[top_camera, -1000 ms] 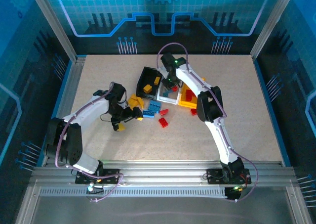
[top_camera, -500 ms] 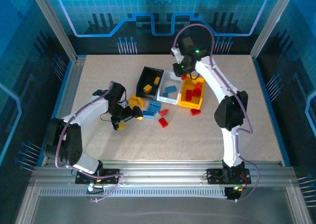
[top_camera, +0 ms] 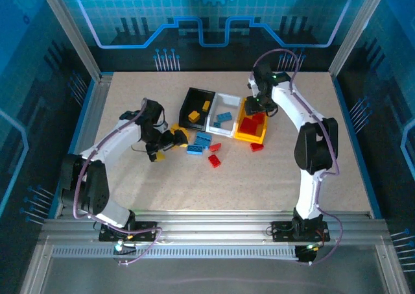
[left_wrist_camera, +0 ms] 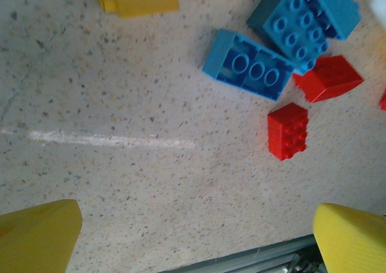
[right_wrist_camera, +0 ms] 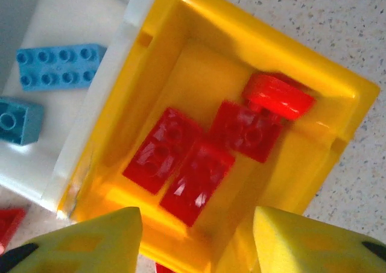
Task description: Sort the legos into containers by color
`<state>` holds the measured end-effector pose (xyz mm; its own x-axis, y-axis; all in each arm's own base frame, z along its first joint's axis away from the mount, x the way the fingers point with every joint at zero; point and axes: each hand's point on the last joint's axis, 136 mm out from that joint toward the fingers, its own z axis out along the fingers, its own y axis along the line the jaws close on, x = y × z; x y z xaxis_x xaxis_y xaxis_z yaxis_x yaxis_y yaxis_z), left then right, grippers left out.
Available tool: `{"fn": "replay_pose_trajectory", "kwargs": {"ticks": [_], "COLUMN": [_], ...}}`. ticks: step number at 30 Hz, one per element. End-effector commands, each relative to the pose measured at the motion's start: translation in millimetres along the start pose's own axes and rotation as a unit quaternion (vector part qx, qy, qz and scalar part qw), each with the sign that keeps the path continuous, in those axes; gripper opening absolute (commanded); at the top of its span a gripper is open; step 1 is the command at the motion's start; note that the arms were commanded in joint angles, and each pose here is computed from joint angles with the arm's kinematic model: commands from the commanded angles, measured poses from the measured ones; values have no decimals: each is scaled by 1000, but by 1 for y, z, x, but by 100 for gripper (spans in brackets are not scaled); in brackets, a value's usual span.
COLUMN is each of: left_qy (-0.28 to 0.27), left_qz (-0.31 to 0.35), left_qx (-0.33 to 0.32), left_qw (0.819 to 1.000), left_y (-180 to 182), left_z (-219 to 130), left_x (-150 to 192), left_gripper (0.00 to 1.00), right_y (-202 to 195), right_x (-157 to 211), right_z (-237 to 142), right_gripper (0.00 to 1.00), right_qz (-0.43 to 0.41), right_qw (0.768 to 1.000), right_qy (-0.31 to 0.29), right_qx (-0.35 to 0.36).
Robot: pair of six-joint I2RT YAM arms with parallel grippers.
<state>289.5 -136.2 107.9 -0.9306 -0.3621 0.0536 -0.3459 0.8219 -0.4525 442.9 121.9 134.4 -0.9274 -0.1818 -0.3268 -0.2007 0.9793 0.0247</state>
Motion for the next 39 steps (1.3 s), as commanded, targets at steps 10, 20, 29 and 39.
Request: {"fn": "replay_pose_trajectory", "kwargs": {"ticks": [10,20,29,39], "left_qy": [-19,0,22,35], "left_qz": [-35,-33,-32,-34], "left_qx": [-33,-68,-96,-105], "left_qw": [999,997,995,993], "left_y": [18,21,35,45], "left_z": [3,38,61,76], "left_x": [-34,-70,-77,-75], "left_gripper": [99,86,74,47], "right_y": [50,64,65,73], "right_x": [76,124,127,121], "right_z": [-59,-65,-68,-63], "right_gripper": [58,58,57,57], "right_qz": [79,75,81,85], "right_qw": [988,987,986,984], "right_qy": [-30,-2,-3,3], "right_qx": [-131,-143,-149,-158]}}
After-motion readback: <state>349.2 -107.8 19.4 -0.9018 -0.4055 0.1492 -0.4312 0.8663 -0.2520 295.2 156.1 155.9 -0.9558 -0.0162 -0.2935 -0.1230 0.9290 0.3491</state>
